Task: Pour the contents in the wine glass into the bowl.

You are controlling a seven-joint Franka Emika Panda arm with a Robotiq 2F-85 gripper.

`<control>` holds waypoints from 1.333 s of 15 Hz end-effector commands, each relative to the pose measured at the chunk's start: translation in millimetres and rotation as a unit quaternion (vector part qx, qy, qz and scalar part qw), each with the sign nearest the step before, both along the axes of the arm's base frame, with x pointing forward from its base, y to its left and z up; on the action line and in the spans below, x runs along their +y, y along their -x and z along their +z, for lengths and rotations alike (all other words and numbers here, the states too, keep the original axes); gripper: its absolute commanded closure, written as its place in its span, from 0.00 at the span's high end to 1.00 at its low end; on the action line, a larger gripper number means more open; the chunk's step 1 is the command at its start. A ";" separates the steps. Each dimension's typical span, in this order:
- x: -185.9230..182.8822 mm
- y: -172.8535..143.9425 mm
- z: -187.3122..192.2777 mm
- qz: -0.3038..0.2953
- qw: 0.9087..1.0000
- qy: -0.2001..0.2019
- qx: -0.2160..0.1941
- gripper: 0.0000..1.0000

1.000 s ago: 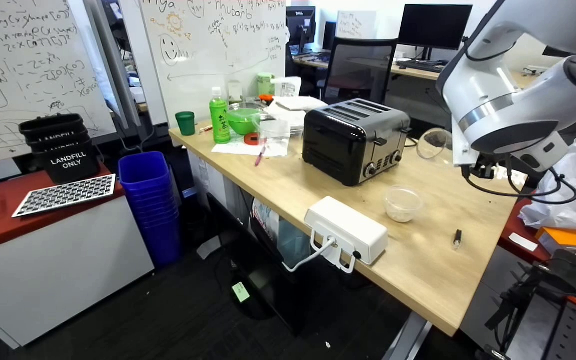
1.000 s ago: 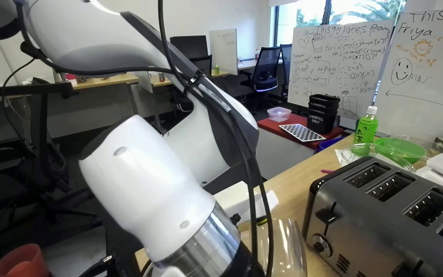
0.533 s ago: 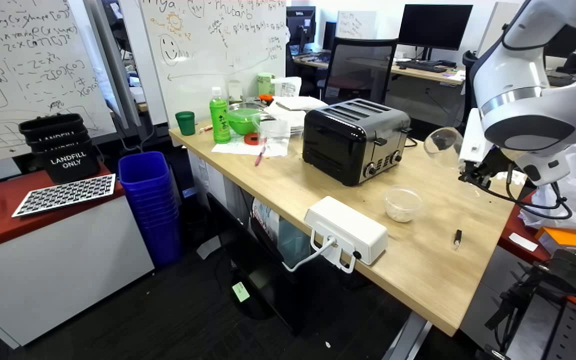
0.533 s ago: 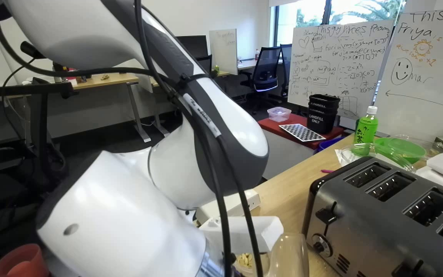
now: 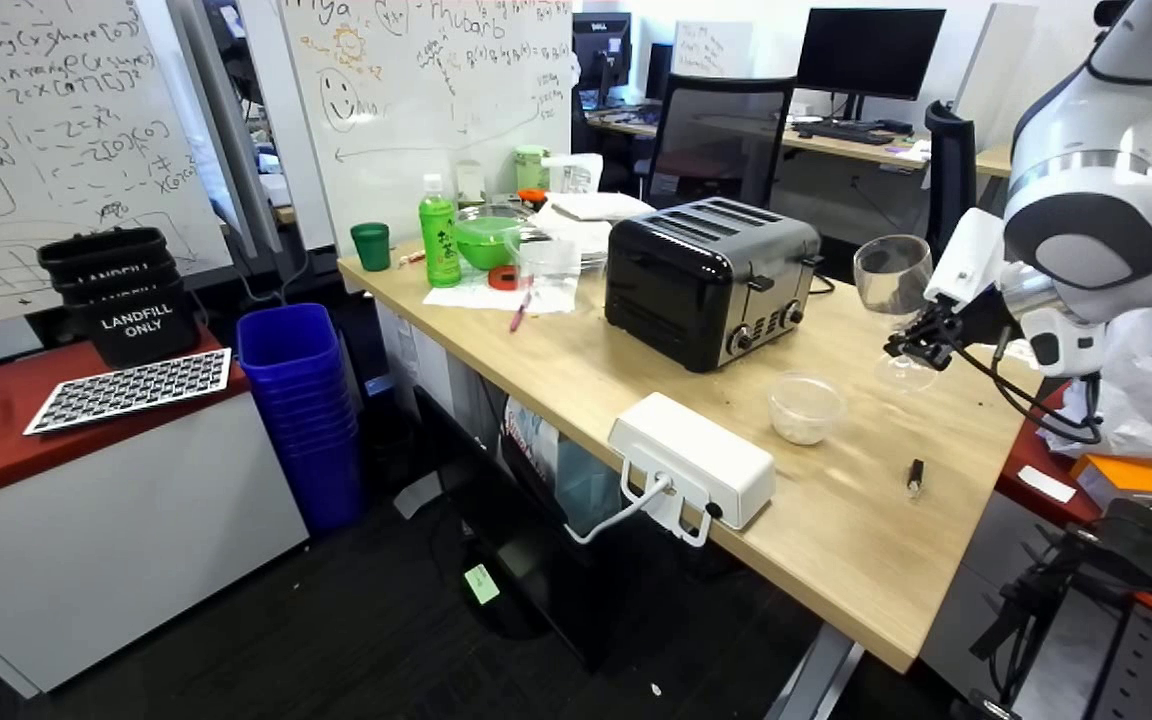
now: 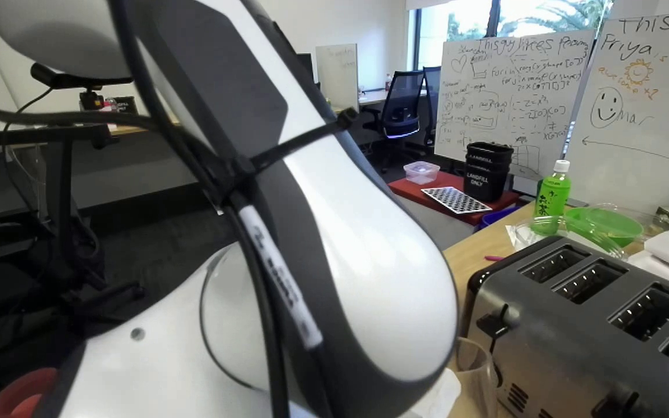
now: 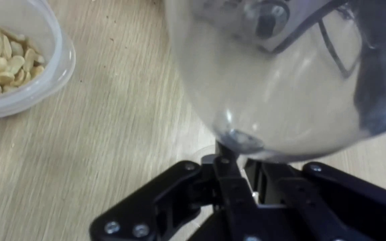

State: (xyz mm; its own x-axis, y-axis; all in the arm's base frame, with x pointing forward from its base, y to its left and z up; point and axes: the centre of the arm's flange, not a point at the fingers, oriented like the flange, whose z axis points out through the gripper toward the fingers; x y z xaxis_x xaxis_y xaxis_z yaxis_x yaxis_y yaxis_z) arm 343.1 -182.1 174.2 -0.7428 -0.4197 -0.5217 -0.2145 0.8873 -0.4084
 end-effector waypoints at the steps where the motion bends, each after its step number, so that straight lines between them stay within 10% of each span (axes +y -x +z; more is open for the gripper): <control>1: -8.9 -3.8 -14.9 0.018 0.995 -0.071 -0.065 0.04; 9: -9.7 -9.2 -50.6 0.086 0.962 -0.217 -0.142 0.04; 20: -18.6 5.4 -65.3 0.081 0.969 -0.219 -0.084 0.04</control>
